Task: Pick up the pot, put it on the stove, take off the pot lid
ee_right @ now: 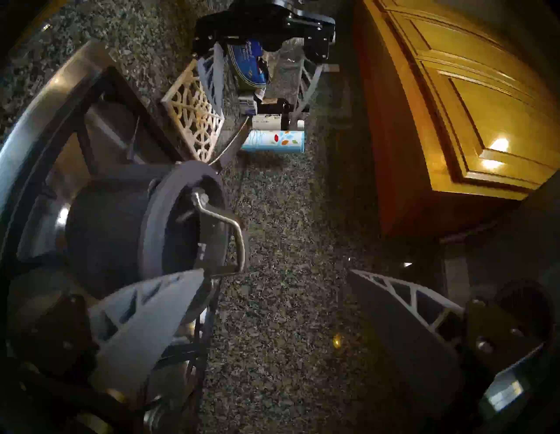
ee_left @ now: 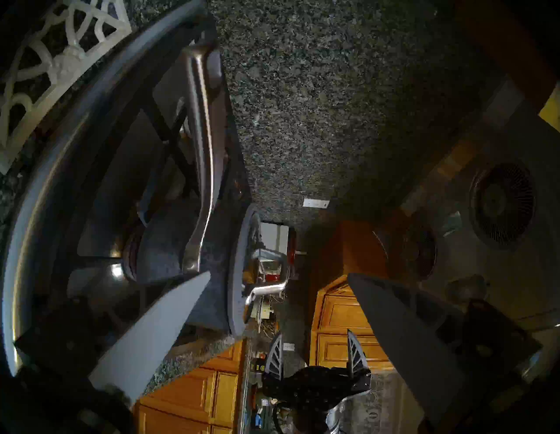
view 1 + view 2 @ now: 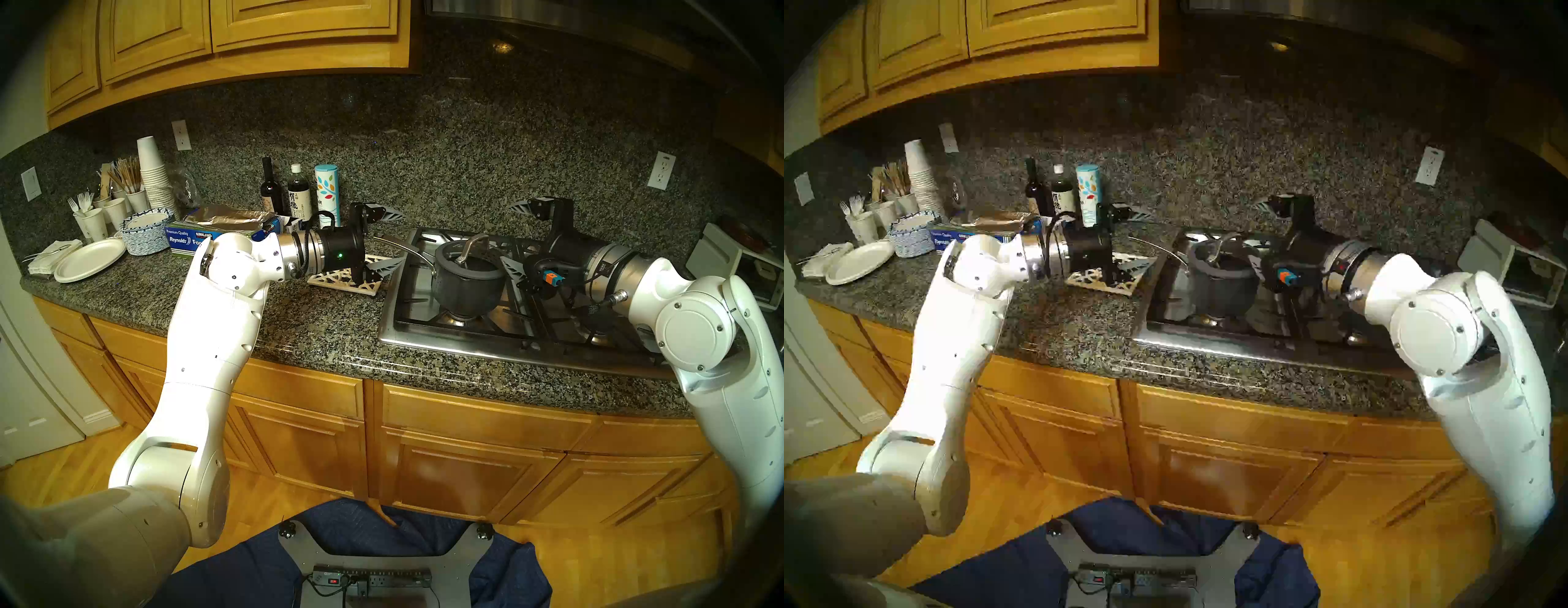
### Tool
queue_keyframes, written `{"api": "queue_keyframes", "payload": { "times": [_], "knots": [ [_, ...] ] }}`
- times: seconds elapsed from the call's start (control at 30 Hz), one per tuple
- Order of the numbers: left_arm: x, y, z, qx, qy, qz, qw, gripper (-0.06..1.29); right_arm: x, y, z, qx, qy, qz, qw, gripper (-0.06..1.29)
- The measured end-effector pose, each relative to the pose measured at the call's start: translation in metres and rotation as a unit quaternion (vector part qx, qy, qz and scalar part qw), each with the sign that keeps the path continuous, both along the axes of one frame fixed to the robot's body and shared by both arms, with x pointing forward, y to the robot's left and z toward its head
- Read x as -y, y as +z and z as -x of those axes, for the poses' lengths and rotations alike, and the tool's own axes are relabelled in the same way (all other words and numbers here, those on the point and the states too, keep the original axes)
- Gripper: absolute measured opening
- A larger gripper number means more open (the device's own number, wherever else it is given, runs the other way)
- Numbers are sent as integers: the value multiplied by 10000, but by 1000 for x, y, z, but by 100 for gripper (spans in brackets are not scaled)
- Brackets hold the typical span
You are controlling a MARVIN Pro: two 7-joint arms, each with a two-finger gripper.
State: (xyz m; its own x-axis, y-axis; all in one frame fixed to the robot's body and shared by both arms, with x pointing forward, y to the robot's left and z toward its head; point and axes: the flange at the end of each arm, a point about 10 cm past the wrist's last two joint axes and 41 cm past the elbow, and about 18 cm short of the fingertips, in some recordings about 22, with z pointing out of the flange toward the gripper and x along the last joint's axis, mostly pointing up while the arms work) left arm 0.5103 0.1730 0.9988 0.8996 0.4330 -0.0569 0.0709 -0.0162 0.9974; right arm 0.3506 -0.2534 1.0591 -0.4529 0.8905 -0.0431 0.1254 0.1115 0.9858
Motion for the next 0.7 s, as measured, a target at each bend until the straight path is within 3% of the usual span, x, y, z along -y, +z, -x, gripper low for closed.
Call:
{"api": "queue_keyframes", "payload": {
  "times": [0.27, 0.7],
  "knots": [
    [0, 0, 0, 0, 0, 0, 10000, 123, 3, -4, -12, 3, 47, 54, 10000, 124],
    [0, 0, 0, -2, -2, -2, 10000, 123, 2, 4, -15, 160, 132, 93, 9997, 124]
  ]
}}
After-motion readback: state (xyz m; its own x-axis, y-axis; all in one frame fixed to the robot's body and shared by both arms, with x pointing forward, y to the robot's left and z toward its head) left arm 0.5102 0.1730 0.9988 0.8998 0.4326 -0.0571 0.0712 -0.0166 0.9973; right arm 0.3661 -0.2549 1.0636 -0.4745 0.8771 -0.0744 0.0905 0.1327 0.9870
